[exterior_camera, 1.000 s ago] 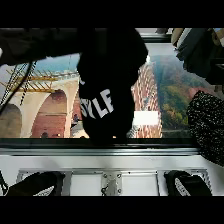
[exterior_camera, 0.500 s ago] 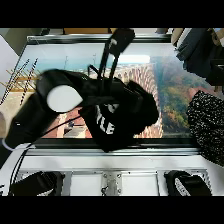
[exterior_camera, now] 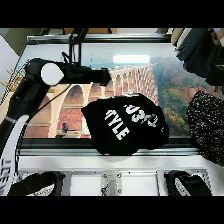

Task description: Fold the clothes and pants, and hang the long-sleeved shirts on hangers.

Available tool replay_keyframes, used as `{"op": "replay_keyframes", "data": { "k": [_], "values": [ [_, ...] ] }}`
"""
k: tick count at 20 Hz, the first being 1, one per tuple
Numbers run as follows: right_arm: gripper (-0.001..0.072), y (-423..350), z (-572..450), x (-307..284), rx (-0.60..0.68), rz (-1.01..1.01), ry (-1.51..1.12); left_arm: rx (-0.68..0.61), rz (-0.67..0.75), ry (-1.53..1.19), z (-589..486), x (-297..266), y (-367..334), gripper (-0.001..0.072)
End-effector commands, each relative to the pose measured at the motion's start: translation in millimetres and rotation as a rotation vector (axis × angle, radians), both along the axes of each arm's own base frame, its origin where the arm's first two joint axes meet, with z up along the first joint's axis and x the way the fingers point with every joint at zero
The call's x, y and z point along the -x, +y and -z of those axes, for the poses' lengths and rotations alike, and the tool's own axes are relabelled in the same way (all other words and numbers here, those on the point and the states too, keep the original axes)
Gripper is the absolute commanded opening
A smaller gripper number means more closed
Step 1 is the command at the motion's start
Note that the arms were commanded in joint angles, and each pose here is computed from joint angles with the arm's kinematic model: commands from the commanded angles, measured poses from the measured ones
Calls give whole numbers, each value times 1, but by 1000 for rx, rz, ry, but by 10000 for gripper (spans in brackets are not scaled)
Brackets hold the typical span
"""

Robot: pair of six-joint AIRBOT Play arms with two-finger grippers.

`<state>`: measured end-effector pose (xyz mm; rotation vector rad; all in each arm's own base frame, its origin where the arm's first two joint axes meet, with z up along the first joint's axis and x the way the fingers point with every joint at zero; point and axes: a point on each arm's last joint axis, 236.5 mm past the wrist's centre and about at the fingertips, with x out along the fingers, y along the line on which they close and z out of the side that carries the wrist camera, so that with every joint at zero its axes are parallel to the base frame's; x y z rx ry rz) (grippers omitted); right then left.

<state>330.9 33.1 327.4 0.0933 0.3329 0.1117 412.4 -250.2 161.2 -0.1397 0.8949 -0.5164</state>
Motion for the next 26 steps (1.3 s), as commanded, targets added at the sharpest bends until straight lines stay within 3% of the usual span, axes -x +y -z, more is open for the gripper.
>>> {"op": "replay_keyframes", "data": {
  "k": [1, 5, 11, 12, 14, 15, 18, 23, 25, 26],
  "values": [
    [15, 0, 7, 2, 2, -2, 29, -107, -125, 280, 90, -19, 71, 708],
    [15, 1, 14, 4, 6, -5, 64, -102, -191, 552, 197, -2, 89, 708],
    [15, 3, 15, 5, -4, -13, 67, -32, -71, 650, 258, 19, 41, 708],
    [15, 4, 15, 5, -9, -17, 67, -33, -72, 650, 261, 19, 40, 620],
    [15, 4, 15, 5, -9, -17, 67, -32, -77, 639, 260, 16, 39, 154],
    [15, 4, 15, 5, -9, -17, 67, -32, -85, 626, 257, 13, 43, 15],
    [15, 4, 18, 3, -6, -15, 77, -16, -133, 538, 217, -4, 72, 13],
    [17, 6, 83, 0, 12, -32, 331, -184, -238, 342, 130, -2, 164, 13],
    [28, 9, 129, -6, 9, -40, 461, -192, -269, 310, 110, 7, 182, 14],
    [135, 13, 154, -8, -7, -51, 526, -184, -286, 293, 106, 12, 187, 14]
  ]
}}
